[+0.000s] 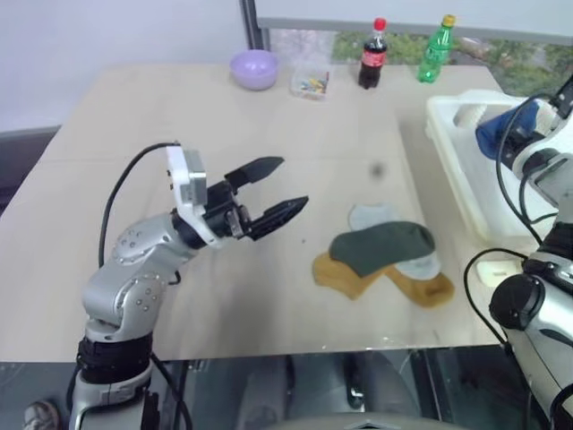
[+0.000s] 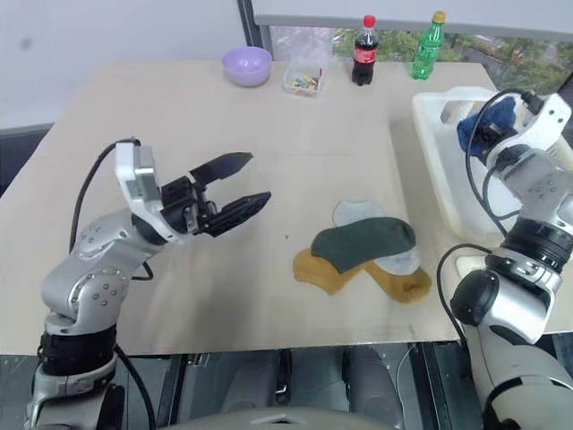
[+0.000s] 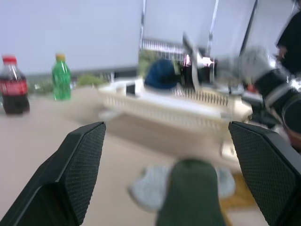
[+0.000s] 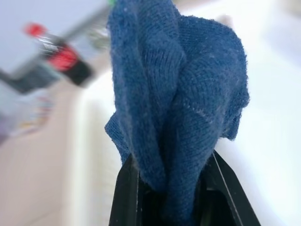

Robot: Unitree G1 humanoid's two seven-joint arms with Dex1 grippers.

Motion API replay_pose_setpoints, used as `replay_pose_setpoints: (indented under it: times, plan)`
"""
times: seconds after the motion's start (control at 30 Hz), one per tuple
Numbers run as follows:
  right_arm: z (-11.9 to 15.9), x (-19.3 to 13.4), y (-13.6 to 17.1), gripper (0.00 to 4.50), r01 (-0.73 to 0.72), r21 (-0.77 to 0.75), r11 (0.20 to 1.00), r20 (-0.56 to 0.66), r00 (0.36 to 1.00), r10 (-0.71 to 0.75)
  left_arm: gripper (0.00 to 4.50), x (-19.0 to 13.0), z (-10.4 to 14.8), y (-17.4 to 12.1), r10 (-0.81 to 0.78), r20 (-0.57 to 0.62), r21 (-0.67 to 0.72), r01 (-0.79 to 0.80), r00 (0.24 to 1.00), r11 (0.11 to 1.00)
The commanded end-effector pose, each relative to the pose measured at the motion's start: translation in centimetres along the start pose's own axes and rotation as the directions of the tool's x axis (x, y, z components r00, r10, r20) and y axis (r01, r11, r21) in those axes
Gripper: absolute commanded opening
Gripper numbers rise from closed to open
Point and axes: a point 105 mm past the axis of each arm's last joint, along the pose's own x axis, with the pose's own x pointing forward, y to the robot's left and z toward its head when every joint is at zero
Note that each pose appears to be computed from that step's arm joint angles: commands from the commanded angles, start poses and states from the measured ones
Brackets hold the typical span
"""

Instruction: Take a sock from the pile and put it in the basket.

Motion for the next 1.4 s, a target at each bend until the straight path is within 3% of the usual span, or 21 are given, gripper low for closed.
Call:
replay_pose_setpoints:
  times: [0.03,0.2,0.27,0.4,0.5,0.6,0.73,0.83,0.97,1.17,1.27,1.4]
  plan:
    - [0.8,0.4,-1.0,1.23,0.02,0.016,1.0,0.016,1.0,-0.02,4.5,0.8,0.8,-0.5,-0.026,0.038,0.019,0.025,0.999,0.999]
    - [0.6,0.0,-1.9,3.65,0.029,-0.015,0.999,0.001,1.0,-0.029,4.5,0.9,0.7,-0.6,-0.03,0.042,0.018,0.03,0.999,0.999]
    - [0.7,-1.0,-1.9,4.47,-0.001,-0.114,0.994,0.005,1.0,0.002,4.5,0.9,0.7,-0.5,-0.028,0.043,0.017,0.028,0.999,0.999]
    - [2.0,-4.8,1.1,4.47,-0.2,-0.286,0.937,0.056,0.973,0.225,4.5,0.5,0.2,-0.1,-0.002,0.026,0.005,0.002,1.0,1.0]
    - [1.9,-8.2,5.0,4.47,-0.342,-0.506,0.792,0.034,0.909,0.414,4.5,-0.5,-0.5,1.6,0.119,0.008,-0.013,-0.118,0.993,0.993]
    - [-0.8,-10.9,9.3,4.47,-0.518,-0.595,0.614,-0.097,0.805,0.585,4.5,-2.8,-2.0,4.0,0.303,-0.061,-0.006,-0.304,0.951,0.953]
    - [-4.9,-12.9,11.0,4.47,-0.666,-0.602,0.44,-0.256,0.683,0.684,4.5,-5.2,-3.4,4.4,0.396,-0.143,0.03,-0.396,0.907,0.918]
    - [-8.3,-14.2,9.4,4.47,-0.729,-0.603,0.322,-0.419,0.634,0.65,4.5,-8.3,-3.3,4.0,0.47,-0.195,0.099,-0.459,0.861,0.883]
    - [-10.4,-16.0,6.5,4.47,-0.754,-0.603,0.261,-0.502,0.613,0.61,4.5,-12.6,-2.9,2.1,0.525,-0.263,0.136,-0.507,0.81,0.851]
    - [-11.3,-18.3,0.0,4.47,-0.709,-0.622,0.332,-0.501,0.687,0.527,4.5,-18.5,-3.3,-1.3,0.55,-0.37,0.182,-0.522,0.749,0.833]
    - [-11.4,-18.9,-2.4,4.47,-0.66,-0.652,0.373,-0.484,0.741,0.466,4.5,-19.4,-3.4,-1.8,0.54,-0.403,0.184,-0.512,0.739,0.839]
    - [-11.7,-19.5,-3.4,4.47,-0.626,-0.694,0.355,-0.476,0.769,0.426,4.5,-19.6,-3.5,-1.8,0.524,-0.414,0.167,-0.504,0.744,0.848]
